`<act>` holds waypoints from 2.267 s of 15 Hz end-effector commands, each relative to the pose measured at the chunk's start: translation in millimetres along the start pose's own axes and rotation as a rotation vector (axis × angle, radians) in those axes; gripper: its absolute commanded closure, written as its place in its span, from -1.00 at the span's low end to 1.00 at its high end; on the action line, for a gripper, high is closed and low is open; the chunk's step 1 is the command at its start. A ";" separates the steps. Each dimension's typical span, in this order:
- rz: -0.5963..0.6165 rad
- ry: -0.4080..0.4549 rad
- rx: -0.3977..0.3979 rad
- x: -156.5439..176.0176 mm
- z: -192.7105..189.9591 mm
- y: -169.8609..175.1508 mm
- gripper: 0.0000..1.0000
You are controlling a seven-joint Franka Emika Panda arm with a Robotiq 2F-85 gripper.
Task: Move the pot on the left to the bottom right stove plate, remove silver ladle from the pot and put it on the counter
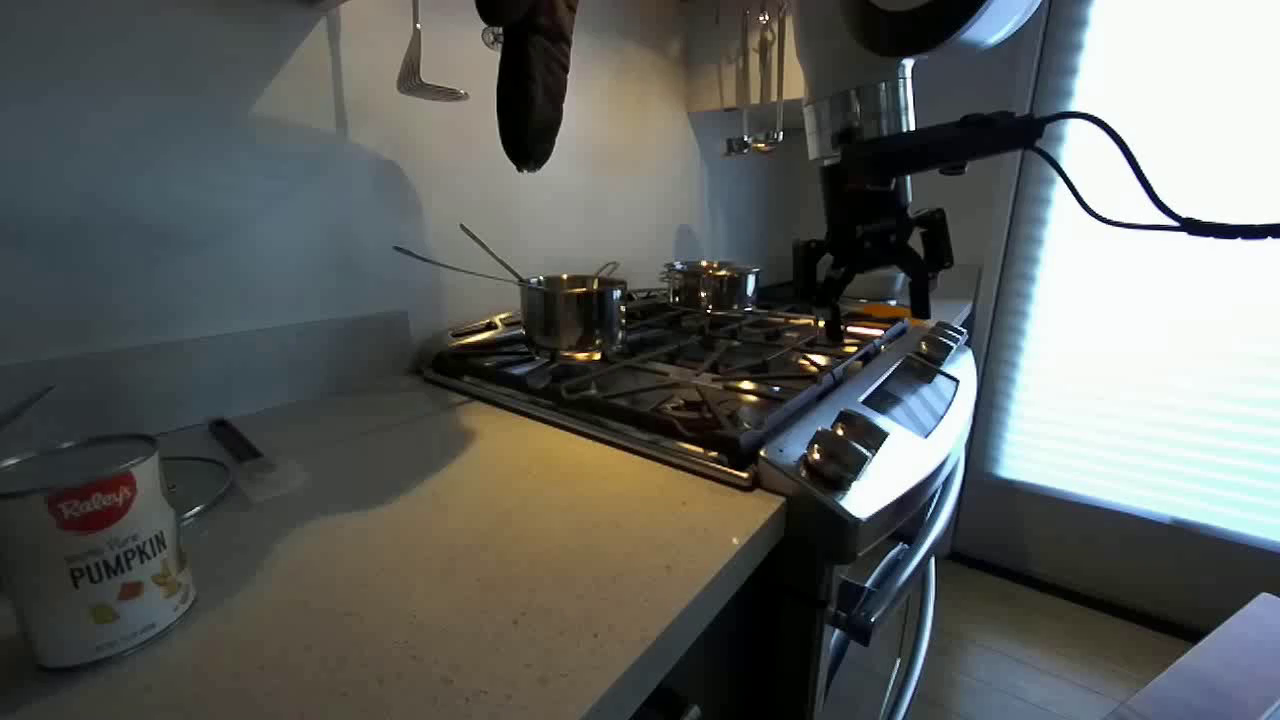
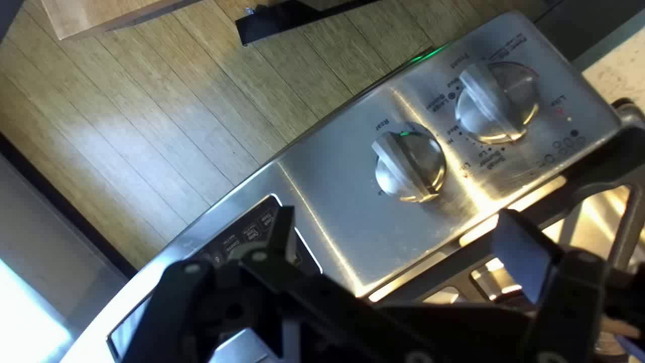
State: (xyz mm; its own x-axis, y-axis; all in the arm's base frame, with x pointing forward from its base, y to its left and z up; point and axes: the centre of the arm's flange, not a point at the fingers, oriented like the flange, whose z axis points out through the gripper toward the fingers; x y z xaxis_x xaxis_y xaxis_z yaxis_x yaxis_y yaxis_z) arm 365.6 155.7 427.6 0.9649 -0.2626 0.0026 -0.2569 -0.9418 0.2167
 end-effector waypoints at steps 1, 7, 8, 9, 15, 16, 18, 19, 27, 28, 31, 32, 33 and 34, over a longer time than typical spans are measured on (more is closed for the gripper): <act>0.000 0.000 0.000 0.0 0.0 0.0 -1.00; 0.000 0.000 0.000 0.0 0.0 0.0 -1.00; 0.000 0.000 0.000 0.0 0.0 0.0 -1.00; 0.000 0.000 0.000 0.0 0.0 0.0 -1.00; 0.050 0.039 0.048 41.7 -32.8 -8.2 -1.00; 0.061 0.042 0.059 54.9 -41.8 -11.0 -1.00; 0.083 0.057 0.092 78.0 -56.4 -18.4 -1.00; 0.084 0.057 0.112 87.5 -62.5 -21.9 -1.00; 0.205 0.119 0.212 171.5 -91.1 -77.8 -1.00; 0.221 0.134 0.233 180.1 -94.1 -83.9 -1.00; 0.260 0.181 0.287 202.3 -99.3 -99.5 -1.00; 0.260 0.227 0.311 209.4 -99.1 -103.6 -1.00; 0.254 0.252 0.325 214.5 -100.3 -107.6 -1.00; 0.233 0.265 0.328 217.1 -99.4 -111.6 -1.00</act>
State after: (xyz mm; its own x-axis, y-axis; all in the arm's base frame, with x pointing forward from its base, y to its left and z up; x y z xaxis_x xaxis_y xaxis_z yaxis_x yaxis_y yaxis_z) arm 586.8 212.6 505.2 0.8579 -0.4601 0.2287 -0.4449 -0.8879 -0.1173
